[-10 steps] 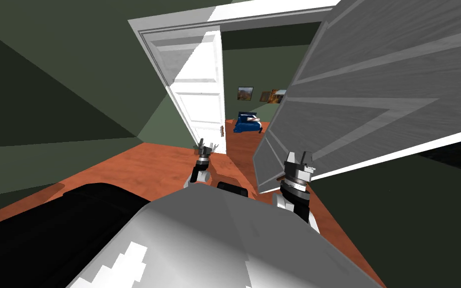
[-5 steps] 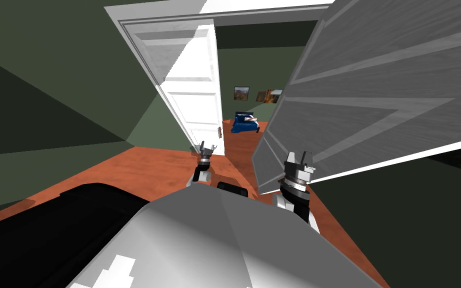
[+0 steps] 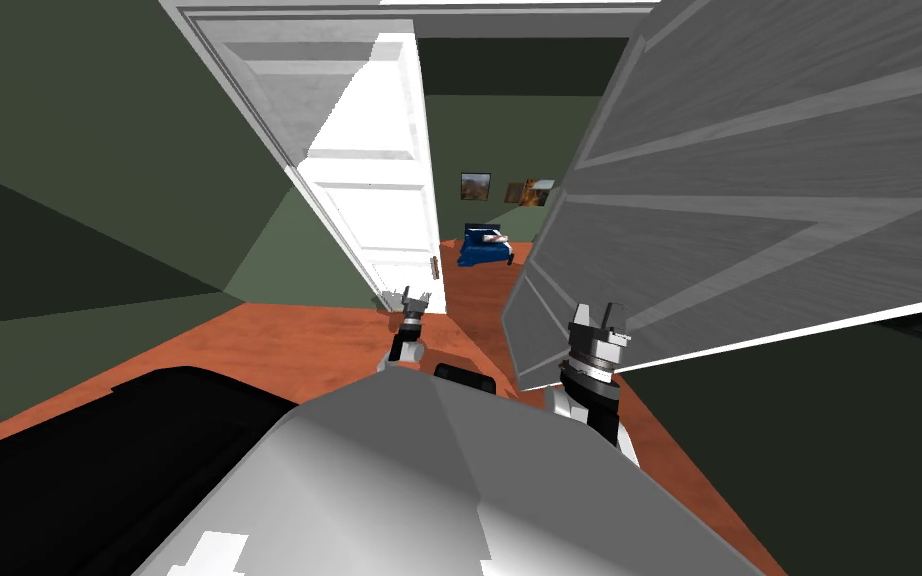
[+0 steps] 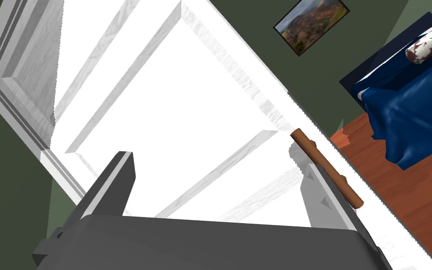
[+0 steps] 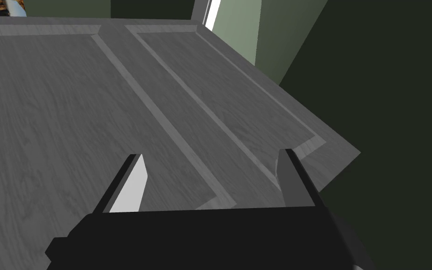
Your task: Pull the door open
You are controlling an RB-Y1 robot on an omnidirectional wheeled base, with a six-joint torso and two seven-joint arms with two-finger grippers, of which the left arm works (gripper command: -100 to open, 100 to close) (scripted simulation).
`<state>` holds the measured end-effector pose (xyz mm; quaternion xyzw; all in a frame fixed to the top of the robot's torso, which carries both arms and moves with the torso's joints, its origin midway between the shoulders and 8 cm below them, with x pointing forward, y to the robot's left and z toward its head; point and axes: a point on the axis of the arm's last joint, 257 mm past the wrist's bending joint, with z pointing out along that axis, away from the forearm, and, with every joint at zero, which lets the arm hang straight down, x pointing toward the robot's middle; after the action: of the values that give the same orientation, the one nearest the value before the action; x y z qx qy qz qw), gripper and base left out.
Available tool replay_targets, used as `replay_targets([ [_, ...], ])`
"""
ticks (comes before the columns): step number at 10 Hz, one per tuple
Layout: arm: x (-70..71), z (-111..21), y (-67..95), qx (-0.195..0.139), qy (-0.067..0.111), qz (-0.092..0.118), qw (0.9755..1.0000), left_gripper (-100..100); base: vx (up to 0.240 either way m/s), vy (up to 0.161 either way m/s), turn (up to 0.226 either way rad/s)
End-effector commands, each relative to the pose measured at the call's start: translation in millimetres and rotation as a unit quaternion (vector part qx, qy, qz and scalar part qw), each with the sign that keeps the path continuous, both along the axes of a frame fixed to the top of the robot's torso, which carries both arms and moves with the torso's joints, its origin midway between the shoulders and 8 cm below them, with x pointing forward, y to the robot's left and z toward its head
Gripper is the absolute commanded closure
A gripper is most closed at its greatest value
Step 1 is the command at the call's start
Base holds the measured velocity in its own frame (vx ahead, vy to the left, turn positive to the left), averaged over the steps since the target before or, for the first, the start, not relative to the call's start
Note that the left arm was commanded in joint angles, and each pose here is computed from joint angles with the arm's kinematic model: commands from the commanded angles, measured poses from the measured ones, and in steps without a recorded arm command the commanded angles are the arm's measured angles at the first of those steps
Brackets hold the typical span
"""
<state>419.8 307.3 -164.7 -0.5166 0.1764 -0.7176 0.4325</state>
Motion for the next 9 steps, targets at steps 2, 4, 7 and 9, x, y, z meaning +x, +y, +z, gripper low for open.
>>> replay_targets([
  [2,5.6,-21.8,6.1,-0.044,0.008,-0.008,0.9990,-100,0.080,0.062,-0.101],
  [4,8.9,-37.2,11.0,-0.077,0.013,-0.013,0.9969,-100,0.076,0.075,-0.126],
  [7,12.8,-61.3,18.8,-0.125,0.021,-0.016,0.9918,-100,0.090,0.067,-0.104],
  [9,14.7,-76.7,24.2,-0.156,0.025,-0.017,0.9872,-100,0.086,0.073,-0.121],
])
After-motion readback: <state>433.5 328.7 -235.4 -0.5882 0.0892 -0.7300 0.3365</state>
